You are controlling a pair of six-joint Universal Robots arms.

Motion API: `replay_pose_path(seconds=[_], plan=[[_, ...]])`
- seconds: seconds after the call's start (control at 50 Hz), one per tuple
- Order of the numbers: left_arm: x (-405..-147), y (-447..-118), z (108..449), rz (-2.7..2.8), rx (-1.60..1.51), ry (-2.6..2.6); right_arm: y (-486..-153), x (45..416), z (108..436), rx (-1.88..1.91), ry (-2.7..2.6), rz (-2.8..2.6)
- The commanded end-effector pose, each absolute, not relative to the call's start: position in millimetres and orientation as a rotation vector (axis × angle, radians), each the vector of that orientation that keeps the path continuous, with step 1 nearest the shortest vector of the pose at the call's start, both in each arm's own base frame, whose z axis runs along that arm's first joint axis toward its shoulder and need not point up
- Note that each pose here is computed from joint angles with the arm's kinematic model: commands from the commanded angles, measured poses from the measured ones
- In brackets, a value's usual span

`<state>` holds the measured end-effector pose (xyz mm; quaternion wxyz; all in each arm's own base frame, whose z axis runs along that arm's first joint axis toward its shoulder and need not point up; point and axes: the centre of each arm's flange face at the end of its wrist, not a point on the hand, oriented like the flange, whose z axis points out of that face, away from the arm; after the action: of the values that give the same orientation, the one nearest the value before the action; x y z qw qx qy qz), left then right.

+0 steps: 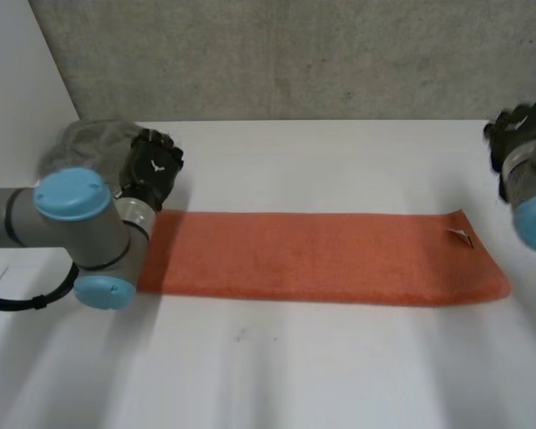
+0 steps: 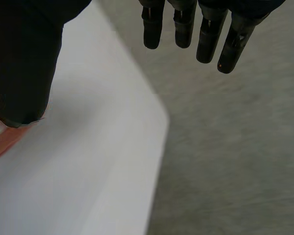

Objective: Fold the laundry.

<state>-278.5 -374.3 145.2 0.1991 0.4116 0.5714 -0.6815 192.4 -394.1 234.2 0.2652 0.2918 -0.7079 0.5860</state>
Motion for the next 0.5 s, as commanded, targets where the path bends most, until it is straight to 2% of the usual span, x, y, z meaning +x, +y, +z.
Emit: replay_pose_path(seconds=[0.02,0.12,0.24,0.38,0.5], plan=[[-268,-352,178,-1.933,1.121,1.585,-359,189,289,0.760,-1.901,1.730],[-261,-326,177,-1.919,1.139,1.646,-329,179,260,0.924,-2.108,1.590],[-257,-294,166,-1.954,1.110,1.834,-296,160,205,0.979,-2.371,1.457],[-258,-285,163,-2.026,1.006,2.009,-287,148,161,0.979,-2.420,1.513],[-256,-288,164,-2.038,0.968,2.044,-293,141,146,0.962,-2.385,1.578]])
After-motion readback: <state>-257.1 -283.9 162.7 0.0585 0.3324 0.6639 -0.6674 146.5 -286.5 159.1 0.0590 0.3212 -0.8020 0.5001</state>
